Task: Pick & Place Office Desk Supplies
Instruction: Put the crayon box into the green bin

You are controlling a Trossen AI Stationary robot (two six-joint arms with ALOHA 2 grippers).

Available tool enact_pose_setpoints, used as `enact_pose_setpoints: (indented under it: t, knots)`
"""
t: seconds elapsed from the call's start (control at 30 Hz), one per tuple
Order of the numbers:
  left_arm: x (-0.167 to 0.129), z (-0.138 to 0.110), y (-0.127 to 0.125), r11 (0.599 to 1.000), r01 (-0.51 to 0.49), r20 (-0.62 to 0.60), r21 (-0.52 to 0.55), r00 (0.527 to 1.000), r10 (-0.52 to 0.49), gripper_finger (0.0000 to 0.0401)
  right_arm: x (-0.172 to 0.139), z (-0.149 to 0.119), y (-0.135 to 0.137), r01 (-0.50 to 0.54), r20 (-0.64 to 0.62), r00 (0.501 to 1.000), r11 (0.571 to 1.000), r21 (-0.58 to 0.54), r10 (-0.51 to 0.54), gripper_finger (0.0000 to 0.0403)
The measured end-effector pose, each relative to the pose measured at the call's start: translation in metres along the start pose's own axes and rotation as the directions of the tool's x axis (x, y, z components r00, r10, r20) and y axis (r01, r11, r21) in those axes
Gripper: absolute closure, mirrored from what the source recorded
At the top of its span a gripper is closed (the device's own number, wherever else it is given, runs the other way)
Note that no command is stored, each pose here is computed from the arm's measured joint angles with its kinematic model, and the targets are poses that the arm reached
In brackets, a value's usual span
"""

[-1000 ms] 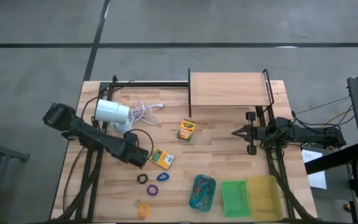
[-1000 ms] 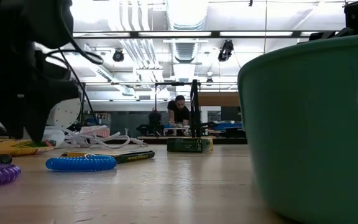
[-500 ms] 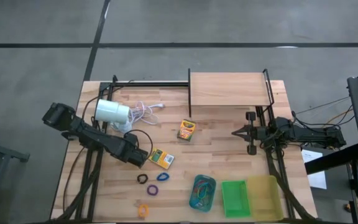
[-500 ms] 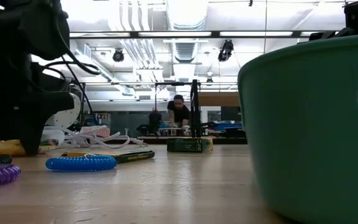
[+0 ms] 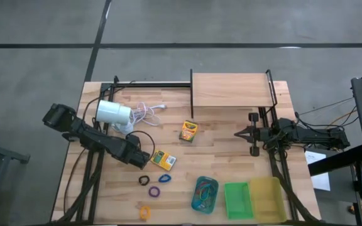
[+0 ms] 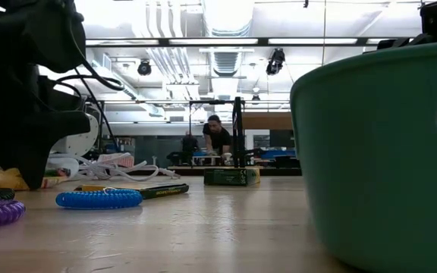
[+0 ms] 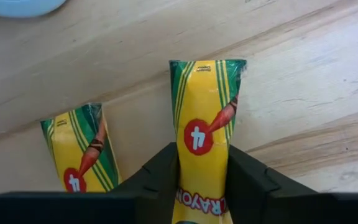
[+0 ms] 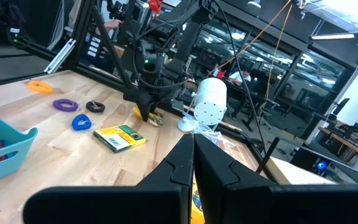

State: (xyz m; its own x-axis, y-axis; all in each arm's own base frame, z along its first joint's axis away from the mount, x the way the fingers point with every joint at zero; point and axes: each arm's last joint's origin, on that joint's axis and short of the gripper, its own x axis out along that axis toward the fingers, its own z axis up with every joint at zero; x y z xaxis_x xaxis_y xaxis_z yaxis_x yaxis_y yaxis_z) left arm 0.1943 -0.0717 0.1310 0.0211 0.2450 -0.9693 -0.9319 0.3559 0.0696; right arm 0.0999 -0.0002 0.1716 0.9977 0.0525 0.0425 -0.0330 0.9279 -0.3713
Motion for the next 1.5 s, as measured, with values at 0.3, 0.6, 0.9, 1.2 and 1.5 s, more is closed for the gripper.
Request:
enact_pose_setpoints:
  t: [0.3,0.6,0.9,1.2,1.5]
  knots:
    - [-0.016,0.004,-0.013,0.996,0.074,0.001,0.058,0.997,-0.074,0.0289,0.0,0.0,0.0,0.0,0.0,1.0,1.0,0.0,0.0,0.0394]
    - [-0.066,0.021,-0.048,0.945,0.167,0.366,0.283,0.891,-0.267,0.029,0.0,0.0,0.0,0.001,0.0,1.0,1.0,0.0,-0.001,0.0394]
    - [-0.085,0.025,-0.092,0.733,0.222,0.557,0.643,0.521,-0.647,0.0291,0.0,0.0,0.0,0.0,0.0,1.0,1.0,0.0,0.0,0.0394]
    - [-0.065,0.036,-0.114,0.316,0.203,0.288,0.927,0.157,-0.945,0.0291,0.0,0.0,0.0,0.0,0.0,1.0,1.0,0.0,0.0,0.0394]
    - [-0.025,0.056,-0.148,0.079,0.134,0.088,0.988,-0.062,-0.994,0.0291,0.0,0.0,0.0,0.001,0.0,1.0,1.0,0.0,-0.001,0.0394]
